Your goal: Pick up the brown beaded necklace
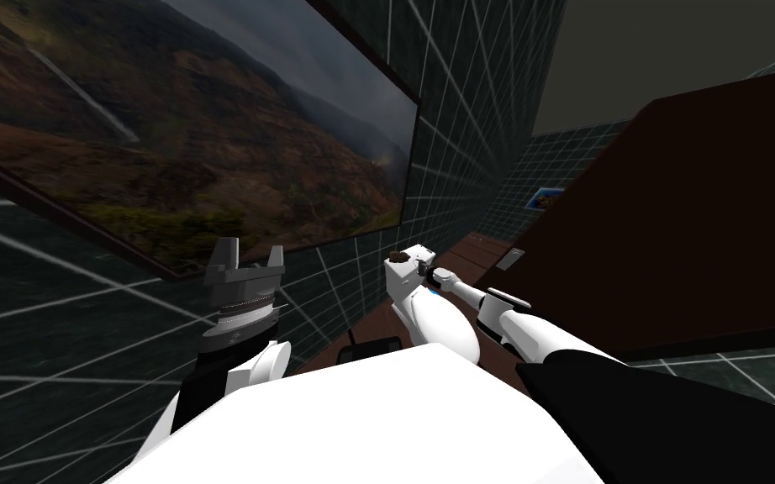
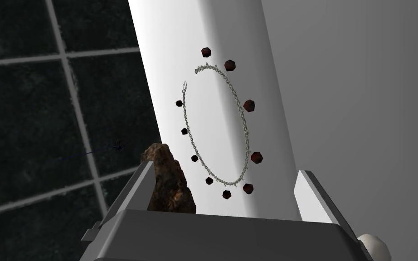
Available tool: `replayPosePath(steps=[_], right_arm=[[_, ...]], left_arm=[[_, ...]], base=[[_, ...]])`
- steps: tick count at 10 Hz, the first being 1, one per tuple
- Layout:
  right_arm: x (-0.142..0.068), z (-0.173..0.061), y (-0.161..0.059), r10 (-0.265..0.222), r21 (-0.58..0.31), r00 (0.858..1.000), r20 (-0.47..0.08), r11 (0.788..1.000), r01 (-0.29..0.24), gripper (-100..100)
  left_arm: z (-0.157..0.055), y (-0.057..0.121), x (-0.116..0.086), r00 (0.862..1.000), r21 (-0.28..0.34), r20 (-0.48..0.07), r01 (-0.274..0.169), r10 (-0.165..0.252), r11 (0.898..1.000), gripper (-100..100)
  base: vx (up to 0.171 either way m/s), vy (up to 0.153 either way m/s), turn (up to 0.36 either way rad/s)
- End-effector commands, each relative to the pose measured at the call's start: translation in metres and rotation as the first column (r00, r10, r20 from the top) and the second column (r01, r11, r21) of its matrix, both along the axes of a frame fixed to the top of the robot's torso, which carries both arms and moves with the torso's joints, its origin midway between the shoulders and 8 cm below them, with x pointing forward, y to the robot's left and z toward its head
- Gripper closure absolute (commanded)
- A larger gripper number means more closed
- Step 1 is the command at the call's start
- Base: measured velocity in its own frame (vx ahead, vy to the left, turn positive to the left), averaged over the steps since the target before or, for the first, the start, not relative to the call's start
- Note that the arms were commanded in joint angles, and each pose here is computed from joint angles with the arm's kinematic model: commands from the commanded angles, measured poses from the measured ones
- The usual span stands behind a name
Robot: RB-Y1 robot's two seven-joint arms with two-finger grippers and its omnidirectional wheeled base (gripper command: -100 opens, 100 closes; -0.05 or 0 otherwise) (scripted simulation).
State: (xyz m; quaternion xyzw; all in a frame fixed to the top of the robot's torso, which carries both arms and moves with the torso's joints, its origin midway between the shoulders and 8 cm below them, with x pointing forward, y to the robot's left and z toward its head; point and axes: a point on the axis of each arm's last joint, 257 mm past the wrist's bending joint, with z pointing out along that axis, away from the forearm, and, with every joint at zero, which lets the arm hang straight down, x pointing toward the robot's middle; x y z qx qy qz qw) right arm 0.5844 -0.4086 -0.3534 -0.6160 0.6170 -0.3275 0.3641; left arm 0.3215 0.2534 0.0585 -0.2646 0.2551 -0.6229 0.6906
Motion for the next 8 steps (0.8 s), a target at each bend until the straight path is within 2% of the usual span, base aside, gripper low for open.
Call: replayPosePath(steps=[1, 3, 5, 6, 7, 8], right_arm=[[0.000, 0.000, 0.000, 0.000, 0.000, 1.000, 0.000, 1.000, 0.000, 100], [-0.006, -0.008, 0.000, 0.002, -0.001, 1.000, -0.015, 1.000, -0.002, 100], [-0.004, -0.006, -0.001, 0.000, -0.001, 1.000, -0.011, 1.000, 0.000, 100], [-0.004, -0.005, -0.001, 0.000, -0.001, 1.000, -0.011, 1.000, 0.000, 0], [0.001, 0.002, -0.012, -0.029, 0.001, 1.000, 0.000, 1.000, 0.029, 100], [0.001, 0.004, -0.021, -0.048, 0.001, 0.999, 0.000, 0.999, 0.048, 100]], left_arm=[[0.000, 0.000, 0.000, 1.000, 0.000, 0.000, 0.000, 0.000, 1.000, 0], [0.000, 0.000, 0.000, 1.000, 0.000, 0.000, 0.000, 0.000, 1.000, 0], [0.000, 0.000, 0.000, 1.000, 0.000, 0.000, 0.000, 0.000, 1.000, 0], [0.000, 0.000, 0.000, 1.000, 0.000, 0.000, 0.000, 0.000, 1.000, 0], [0.000, 0.000, 0.000, 1.000, 0.000, 0.000, 0.000, 0.000, 1.000, 0], [0.000, 0.000, 0.000, 1.000, 0.000, 0.000, 0.000, 0.000, 1.000, 0]], base=[[-0.001, 0.004, -0.018], [-0.007, 0.002, -0.017], [0.000, 0.000, 0.000], [0.000, 0.000, 0.000], [-0.087, -0.017, 0.223], [-0.168, -0.047, 0.262]])
